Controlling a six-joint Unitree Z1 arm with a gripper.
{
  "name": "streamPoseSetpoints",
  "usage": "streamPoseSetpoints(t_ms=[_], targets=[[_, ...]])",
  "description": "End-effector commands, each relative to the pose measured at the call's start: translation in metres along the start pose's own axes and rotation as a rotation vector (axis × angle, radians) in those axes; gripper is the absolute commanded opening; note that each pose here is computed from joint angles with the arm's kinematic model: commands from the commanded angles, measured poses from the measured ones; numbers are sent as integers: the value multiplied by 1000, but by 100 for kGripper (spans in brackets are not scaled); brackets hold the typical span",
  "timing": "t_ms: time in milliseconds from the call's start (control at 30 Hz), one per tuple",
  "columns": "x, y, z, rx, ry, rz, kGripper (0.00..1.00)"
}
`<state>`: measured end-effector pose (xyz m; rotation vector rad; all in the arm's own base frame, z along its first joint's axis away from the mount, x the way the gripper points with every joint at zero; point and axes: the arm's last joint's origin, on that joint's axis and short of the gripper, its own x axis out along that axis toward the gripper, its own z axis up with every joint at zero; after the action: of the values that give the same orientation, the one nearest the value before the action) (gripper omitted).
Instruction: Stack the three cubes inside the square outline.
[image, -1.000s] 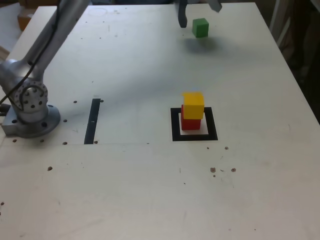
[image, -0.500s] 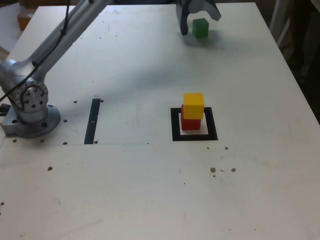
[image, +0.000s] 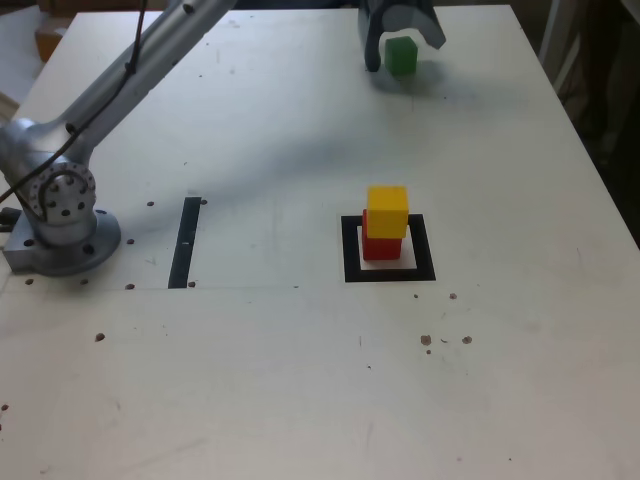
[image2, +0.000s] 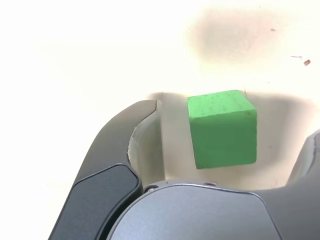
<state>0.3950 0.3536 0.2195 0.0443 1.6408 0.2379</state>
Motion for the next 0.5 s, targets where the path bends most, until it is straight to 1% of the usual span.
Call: streamPoseSetpoints(t_ms=[0,133,300,467], targets=[[-1,0,1,3,-5,1,86],[3,1,2,2,-7,-1,80],[10,1,5,3,-5,-4,76],[9,2,7,1,-18,11,68]])
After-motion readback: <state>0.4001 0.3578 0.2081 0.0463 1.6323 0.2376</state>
